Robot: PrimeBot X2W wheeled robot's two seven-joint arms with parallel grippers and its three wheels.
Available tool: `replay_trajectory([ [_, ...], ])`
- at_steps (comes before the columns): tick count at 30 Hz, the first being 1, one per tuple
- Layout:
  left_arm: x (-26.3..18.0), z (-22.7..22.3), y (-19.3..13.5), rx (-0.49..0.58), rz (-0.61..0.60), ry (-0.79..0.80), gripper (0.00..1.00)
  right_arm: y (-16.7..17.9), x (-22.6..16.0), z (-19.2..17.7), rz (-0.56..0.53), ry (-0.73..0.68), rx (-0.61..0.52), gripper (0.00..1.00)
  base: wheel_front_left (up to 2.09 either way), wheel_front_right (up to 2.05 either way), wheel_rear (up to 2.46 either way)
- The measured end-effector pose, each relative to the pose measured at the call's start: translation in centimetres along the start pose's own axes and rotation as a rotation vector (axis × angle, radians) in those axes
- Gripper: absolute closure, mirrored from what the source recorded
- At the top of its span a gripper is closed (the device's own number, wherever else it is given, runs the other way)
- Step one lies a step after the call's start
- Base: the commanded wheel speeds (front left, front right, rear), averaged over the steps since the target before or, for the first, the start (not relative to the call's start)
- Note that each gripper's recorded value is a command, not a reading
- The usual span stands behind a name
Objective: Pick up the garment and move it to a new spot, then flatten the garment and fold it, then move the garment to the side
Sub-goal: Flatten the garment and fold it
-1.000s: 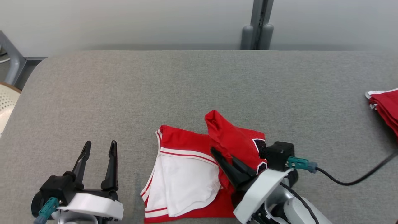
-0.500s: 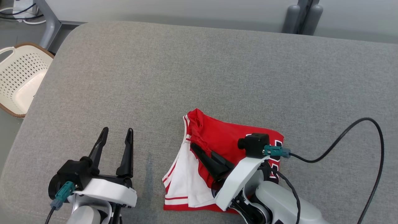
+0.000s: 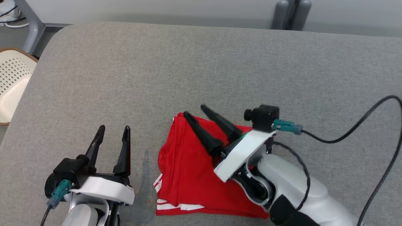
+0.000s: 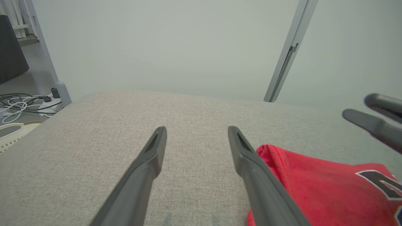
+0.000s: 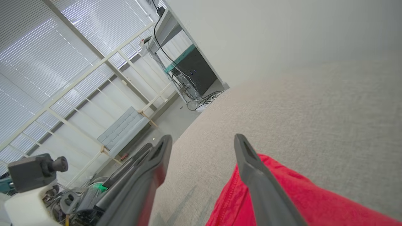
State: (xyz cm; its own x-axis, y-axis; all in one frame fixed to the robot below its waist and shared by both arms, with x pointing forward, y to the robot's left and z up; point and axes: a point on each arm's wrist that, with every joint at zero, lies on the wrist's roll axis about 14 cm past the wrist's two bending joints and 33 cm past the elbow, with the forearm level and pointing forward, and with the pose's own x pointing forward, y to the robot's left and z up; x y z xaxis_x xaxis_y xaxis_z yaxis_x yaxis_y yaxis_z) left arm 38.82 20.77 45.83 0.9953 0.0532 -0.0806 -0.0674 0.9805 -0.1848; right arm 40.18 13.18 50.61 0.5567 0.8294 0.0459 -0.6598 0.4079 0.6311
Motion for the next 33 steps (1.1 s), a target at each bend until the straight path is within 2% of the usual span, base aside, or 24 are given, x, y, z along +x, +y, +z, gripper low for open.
replay_trajectory([
  [1, 0.2, 0.1, -0.2, 0.001, -0.006, -0.004, 0.00, -0.7, 0.0, 2.7, -0.017, -0.077, -0.044, 0.00, 0.00, 0.00, 0.00],
  [6, 0.7, 0.4, -0.6, 0.003, -0.020, -0.016, 0.00, -4.0, -2.5, 7.6, -0.131, -0.229, -0.179, 0.00, 0.00, 0.00, 0.00],
  [12, 0.9, 0.9, -0.6, 0.011, -0.024, -0.031, 0.00, -8.4, -8.9, 10.6, -0.325, -0.336, -0.283, 0.00, 0.00, 0.00, 0.00],
  [18, 0.7, 1.6, -0.5, 0.020, -0.025, -0.051, 0.00, -11.2, -15.6, 11.3, -0.504, -0.377, -0.368, 0.00, 0.00, 0.00, 0.00],
  [26, -0.9, 2.4, -0.6, 0.040, -0.038, -0.066, 0.00, -11.0, -22.0, 11.6, -0.645, -0.360, -0.517, 0.00, 0.00, 0.00, 0.00],
  [33, -3.2, 2.9, -0.6, 0.049, -0.045, -0.059, 0.00, -8.8, -25.2, 11.5, -0.703, -0.362, -0.567, 0.00, 0.00, 0.00, 0.00],
])
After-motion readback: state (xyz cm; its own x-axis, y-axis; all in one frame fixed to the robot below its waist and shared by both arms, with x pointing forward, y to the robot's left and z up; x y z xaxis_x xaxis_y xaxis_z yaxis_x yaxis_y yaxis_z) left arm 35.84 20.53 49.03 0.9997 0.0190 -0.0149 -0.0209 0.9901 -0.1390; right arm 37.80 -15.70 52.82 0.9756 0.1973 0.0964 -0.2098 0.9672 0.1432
